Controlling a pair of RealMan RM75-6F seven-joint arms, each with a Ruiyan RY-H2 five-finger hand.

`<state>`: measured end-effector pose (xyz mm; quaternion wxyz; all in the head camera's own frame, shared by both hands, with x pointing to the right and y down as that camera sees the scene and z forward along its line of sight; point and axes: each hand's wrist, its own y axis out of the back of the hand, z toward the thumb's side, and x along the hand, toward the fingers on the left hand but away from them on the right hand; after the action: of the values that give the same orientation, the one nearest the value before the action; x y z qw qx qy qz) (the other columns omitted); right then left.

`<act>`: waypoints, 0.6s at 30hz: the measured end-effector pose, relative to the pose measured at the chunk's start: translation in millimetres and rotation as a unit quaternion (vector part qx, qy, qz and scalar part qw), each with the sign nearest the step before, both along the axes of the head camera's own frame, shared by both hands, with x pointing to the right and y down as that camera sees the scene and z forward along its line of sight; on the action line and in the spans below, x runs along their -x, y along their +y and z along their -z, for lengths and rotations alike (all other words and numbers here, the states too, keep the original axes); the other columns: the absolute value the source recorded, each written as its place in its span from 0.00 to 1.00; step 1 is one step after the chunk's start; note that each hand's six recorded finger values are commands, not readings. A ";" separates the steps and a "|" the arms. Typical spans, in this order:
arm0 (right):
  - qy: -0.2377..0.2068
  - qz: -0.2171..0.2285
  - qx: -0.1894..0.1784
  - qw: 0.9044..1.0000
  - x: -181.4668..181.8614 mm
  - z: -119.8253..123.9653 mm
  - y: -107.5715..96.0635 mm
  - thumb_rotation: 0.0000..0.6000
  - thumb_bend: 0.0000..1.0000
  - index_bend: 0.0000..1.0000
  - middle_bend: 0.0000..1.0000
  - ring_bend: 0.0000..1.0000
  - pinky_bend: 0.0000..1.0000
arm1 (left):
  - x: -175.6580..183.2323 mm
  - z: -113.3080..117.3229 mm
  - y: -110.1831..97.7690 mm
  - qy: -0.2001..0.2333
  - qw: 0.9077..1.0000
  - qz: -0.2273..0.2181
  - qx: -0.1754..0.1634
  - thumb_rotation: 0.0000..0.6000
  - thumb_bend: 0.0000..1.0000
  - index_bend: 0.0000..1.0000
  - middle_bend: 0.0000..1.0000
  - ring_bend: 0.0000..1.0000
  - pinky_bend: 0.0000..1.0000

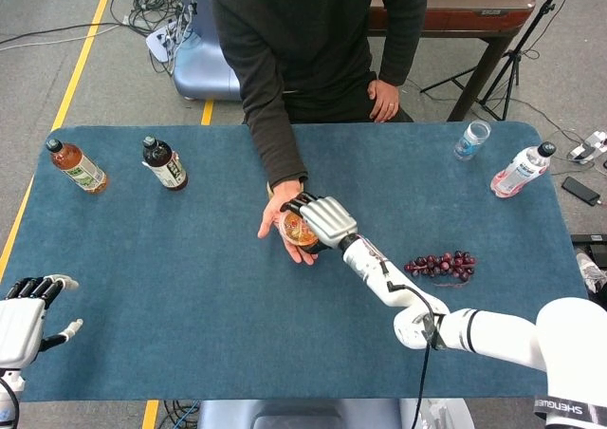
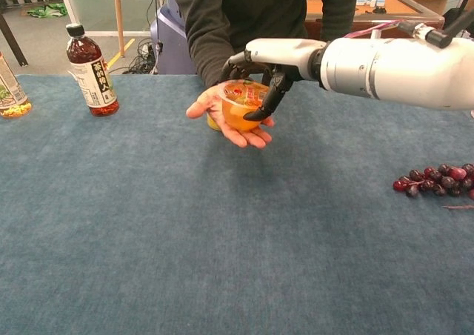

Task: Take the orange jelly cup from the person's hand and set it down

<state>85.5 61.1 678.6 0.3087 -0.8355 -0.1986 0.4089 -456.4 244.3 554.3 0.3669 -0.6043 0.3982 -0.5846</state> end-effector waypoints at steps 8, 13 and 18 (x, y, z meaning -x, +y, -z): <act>-0.017 -0.016 -0.015 1.000 -19.9 18.6 -0.4 1.00 0.35 0.34 0.30 0.14 0.36 | -3.4 -0.3 -1.8 0.003 1.000 -0.005 -0.001 1.00 0.17 0.38 0.35 0.29 0.22; -0.018 -0.029 -0.027 0.999 -46.2 33.2 3.0 1.00 0.35 0.34 0.30 0.14 0.36 | -5.4 -1.8 -2.8 0.006 1.000 -0.007 -0.001 1.00 0.17 0.38 0.35 0.29 0.22; 0.003 -0.038 -0.037 0.999 -79.3 39.1 9.8 1.00 0.35 0.34 0.30 0.14 0.36 | -7.5 -1.6 -3.1 0.008 1.000 -0.010 -0.001 1.00 0.17 0.38 0.35 0.29 0.22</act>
<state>164.8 71.0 639.5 0.3240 -0.8143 -0.2438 0.4153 -449.0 241.3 555.9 0.3701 -0.6124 0.3954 -0.5760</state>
